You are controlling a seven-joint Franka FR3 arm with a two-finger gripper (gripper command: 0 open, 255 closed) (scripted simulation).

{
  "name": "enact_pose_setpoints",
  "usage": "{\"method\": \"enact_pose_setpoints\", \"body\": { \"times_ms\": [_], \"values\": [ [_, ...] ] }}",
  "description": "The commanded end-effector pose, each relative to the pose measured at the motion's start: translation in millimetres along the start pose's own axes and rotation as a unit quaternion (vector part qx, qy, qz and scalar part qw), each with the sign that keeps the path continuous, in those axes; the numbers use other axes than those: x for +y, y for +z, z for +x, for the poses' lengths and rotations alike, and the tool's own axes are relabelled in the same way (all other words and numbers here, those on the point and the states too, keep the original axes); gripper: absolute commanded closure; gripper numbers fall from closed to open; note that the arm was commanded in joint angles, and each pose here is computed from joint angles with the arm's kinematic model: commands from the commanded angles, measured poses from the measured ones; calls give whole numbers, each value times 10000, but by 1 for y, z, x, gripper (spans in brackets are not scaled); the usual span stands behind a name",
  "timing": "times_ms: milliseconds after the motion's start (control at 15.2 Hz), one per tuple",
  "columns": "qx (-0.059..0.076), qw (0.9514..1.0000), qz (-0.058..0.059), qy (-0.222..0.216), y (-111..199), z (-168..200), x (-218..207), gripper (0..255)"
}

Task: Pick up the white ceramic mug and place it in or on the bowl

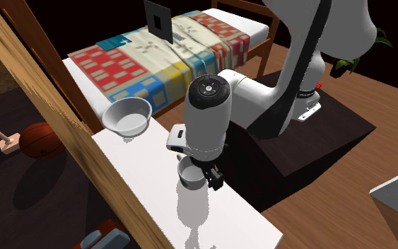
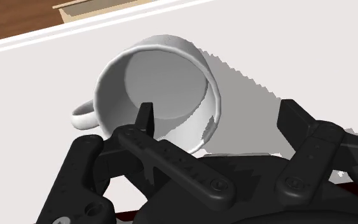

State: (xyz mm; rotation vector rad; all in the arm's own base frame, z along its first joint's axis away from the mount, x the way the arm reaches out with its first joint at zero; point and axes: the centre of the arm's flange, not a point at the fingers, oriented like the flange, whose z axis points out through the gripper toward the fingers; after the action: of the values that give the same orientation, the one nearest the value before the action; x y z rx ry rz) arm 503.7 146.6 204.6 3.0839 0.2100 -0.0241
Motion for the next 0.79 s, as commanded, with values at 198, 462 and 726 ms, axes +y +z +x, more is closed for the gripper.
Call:
{"method": "enact_pose_setpoints", "body": {
  "times_ms": [198,462,726],
  "values": [
    [-5,10000,12,-24,32,9,-5,0],
    [-5,10000,12,-24,53,9,-5,0],
    [-5,10000,12,-24,56,9,-5,0]
  ]
}}
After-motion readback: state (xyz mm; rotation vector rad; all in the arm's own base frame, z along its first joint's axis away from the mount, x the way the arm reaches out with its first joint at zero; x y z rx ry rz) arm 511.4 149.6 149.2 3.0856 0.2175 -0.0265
